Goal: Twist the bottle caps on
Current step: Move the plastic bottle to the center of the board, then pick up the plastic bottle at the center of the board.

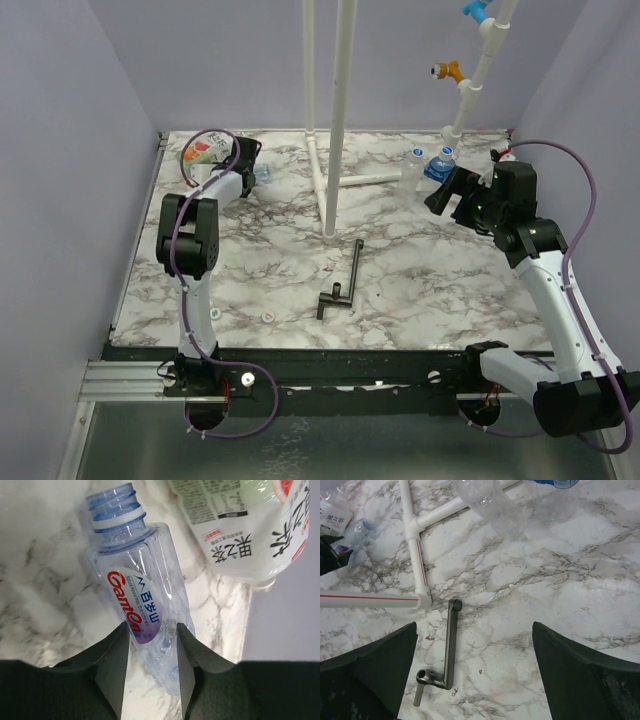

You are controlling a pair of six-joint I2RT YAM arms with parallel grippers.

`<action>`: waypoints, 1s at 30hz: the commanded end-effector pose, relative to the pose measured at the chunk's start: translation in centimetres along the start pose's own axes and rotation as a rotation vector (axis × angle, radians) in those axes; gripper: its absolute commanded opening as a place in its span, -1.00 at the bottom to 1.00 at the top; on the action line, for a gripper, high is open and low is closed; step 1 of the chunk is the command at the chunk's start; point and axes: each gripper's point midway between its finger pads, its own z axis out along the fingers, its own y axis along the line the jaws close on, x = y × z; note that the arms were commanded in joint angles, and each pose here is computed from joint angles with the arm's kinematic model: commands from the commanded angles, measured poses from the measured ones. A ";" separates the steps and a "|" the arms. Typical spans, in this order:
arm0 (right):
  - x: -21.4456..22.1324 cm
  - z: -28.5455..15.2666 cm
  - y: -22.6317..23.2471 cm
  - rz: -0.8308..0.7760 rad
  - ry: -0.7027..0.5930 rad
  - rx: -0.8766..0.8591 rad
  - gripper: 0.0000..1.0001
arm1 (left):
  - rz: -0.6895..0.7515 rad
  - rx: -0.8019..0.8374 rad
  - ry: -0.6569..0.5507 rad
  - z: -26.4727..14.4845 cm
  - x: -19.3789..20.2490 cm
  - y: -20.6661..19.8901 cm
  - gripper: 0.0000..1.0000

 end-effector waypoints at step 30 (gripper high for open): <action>0.9 -0.2 2.0 -0.011 0.012 -0.131 1.00 | 0.772 -0.053 0.250 -12.6 -1.7 15.9 0.73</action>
